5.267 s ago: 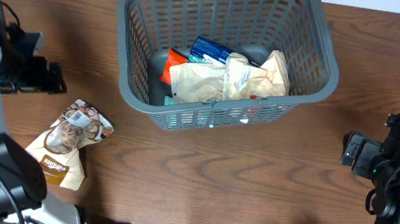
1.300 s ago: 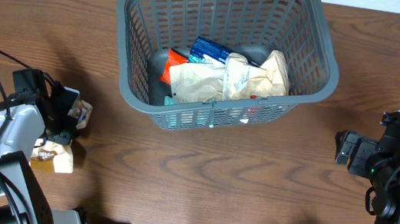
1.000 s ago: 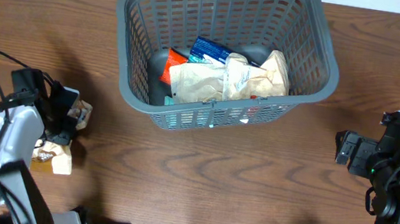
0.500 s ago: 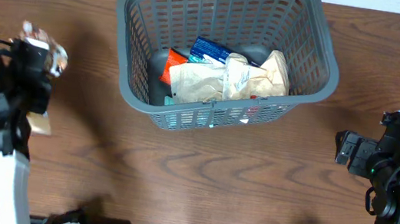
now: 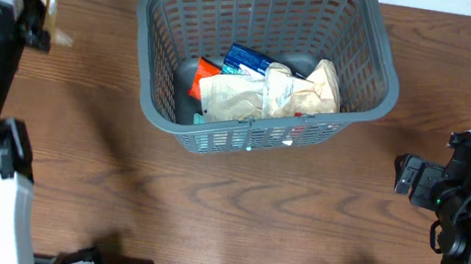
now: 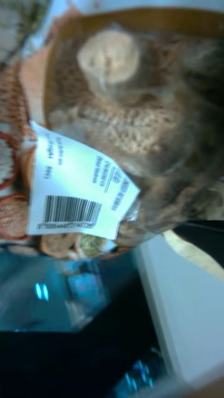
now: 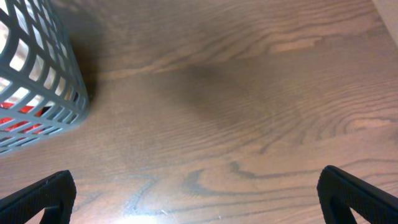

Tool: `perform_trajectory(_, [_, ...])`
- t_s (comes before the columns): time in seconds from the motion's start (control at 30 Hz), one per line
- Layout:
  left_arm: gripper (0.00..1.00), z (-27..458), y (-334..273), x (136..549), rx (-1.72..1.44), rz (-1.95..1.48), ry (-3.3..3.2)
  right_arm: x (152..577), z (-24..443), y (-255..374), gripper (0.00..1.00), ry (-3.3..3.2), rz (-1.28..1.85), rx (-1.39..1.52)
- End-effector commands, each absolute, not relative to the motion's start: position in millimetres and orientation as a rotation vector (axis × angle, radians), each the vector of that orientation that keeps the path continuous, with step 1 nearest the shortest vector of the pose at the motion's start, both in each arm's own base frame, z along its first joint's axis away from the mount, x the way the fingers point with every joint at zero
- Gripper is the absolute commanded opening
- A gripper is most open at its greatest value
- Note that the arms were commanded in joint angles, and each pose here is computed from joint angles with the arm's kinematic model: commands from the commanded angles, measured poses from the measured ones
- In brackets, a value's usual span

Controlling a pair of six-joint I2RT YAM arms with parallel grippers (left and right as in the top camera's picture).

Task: Pack container
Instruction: 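Carry the mushroom pouch into the basket and open the left gripper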

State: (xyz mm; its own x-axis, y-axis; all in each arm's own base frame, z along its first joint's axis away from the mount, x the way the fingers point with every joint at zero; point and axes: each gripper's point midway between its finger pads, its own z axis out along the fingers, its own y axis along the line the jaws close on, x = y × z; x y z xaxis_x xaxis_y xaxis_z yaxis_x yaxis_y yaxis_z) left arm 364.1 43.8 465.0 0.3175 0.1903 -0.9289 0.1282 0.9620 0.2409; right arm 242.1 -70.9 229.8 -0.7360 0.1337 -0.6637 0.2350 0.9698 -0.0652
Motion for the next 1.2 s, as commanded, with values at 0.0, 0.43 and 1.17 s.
perform_trajectory(0.0, [0.06,471,20,381,0.245,-0.25,1.205,242,229,-67,0.99,2.409,-0.172,0.247])
perform_trajectory(0.43, [0.06,446,-152,453,0.428,-0.752,1.163,242,229,-67,0.99,2.409,-0.172,0.247])
perform_trajectory(1.17, [0.92,251,-287,412,0.824,-0.875,1.79,242,229,-67,0.99,2.409,-0.172,0.247])
